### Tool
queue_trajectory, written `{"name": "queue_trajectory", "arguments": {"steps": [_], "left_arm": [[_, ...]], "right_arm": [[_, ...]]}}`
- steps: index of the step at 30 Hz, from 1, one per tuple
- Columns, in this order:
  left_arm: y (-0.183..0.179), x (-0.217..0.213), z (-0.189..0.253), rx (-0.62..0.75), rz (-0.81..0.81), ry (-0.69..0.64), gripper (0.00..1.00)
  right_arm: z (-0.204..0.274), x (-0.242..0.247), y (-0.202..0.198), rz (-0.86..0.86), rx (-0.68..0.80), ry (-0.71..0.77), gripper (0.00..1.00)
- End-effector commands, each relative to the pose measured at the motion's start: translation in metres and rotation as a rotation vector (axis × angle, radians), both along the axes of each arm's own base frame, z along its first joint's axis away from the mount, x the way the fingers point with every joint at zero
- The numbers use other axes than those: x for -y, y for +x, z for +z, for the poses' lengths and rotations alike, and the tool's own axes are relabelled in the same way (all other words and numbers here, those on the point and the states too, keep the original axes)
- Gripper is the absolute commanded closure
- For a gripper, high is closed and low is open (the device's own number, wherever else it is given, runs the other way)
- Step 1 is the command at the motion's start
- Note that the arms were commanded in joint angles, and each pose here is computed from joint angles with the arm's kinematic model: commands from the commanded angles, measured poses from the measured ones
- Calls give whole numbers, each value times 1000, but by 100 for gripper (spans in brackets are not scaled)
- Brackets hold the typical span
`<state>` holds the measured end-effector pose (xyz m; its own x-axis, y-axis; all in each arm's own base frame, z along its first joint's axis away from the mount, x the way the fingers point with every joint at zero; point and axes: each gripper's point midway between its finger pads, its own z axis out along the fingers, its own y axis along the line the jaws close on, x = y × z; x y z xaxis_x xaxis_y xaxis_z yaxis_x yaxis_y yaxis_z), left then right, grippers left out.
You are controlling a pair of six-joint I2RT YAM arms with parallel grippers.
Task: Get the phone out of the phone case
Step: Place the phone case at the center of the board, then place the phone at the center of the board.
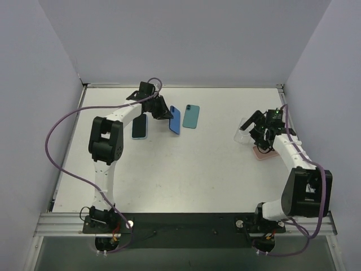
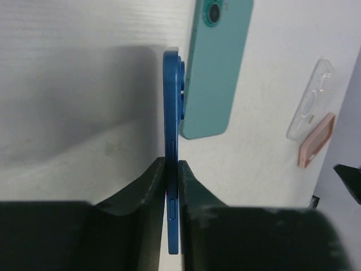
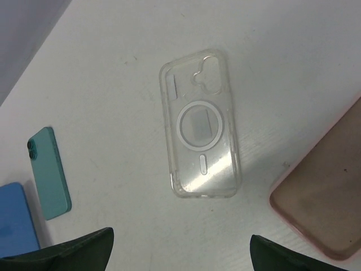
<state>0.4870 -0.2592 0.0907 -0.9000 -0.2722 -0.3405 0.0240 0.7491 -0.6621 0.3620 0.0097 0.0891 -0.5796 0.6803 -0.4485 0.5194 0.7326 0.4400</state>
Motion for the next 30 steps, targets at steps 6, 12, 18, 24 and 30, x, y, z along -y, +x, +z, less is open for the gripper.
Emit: {"name": "queue_trajectory", "arguments": {"steps": [6,12,18,24,30], "left_arm": [[23,-5,7,40,-3,53,10],[12,-44,14,52,48,251,8],[-18,-124,16,21,218,613,5],[-36,-159,-7,-34,249,739,4],[-37,-176,-29,-110,255,781,4]], "right_arm": [[13,-23,-43,97,8,-37,0],[21,-26,-49,112,18,-32,0],[20,-41,-50,164,13,-39,0],[8,-53,-46,191,-15,-20,0],[11,-55,-43,195,-4,-23,0]]}}
